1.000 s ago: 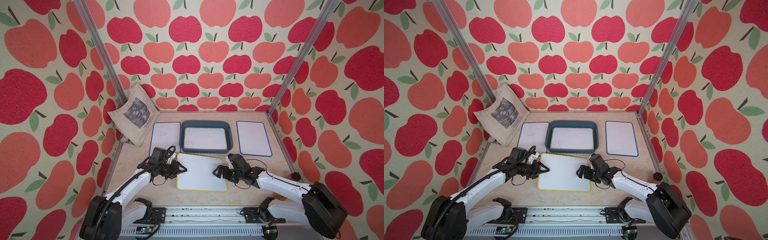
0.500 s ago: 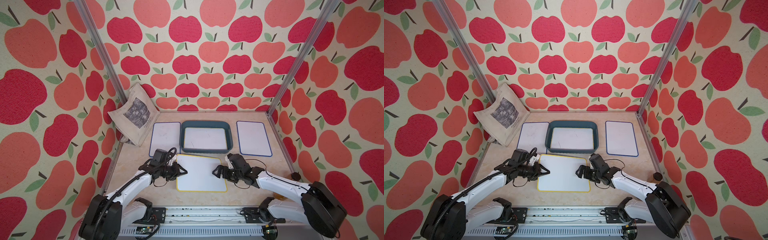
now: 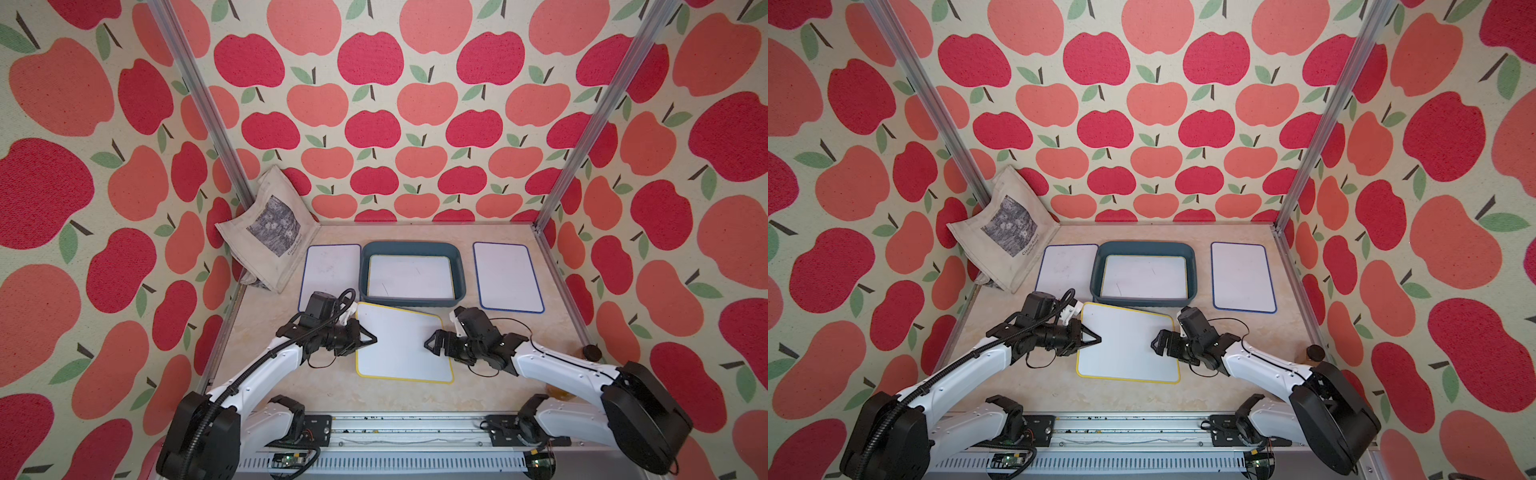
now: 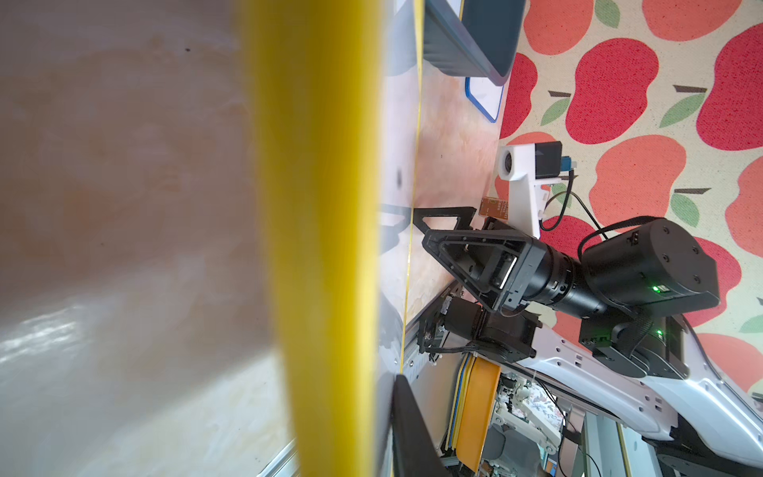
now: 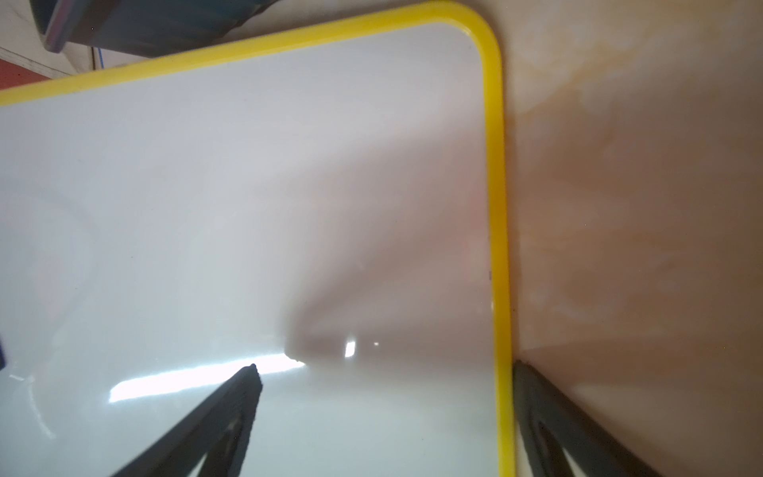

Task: Put the whiteboard into the storage box
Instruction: Pick up the whiteboard at the center of the board.

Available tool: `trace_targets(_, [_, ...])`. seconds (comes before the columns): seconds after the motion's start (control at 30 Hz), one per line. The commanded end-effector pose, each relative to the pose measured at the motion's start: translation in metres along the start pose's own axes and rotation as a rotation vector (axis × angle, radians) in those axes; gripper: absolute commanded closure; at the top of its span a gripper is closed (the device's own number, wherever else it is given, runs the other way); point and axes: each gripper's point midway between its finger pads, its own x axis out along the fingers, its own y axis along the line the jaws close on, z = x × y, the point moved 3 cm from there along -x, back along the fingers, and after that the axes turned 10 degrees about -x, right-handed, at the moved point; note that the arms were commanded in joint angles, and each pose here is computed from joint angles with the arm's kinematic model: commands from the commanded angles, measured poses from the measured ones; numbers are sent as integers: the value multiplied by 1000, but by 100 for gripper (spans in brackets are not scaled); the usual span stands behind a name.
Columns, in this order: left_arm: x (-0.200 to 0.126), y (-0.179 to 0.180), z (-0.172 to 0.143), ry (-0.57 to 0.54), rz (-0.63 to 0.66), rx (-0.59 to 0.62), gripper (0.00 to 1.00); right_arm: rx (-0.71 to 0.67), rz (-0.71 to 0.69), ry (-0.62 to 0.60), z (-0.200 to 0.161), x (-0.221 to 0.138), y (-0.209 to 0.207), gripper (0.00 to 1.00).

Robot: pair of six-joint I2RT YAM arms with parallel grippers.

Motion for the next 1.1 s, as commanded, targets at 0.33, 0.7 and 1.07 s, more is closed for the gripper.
trace_targets(0.33, [-33,-4,-10,-36,166,7,99,-36,-132,0,11,-26,-23,1])
trace_targets(0.7, [-68,-49,-17,-39,171,126,100,-128,-272,-35,40,-44,-28,1])
trace_targets(1.07, [-100,-94,-15,-94,149,263,100,-190,-408,-56,53,-57,-38,1])
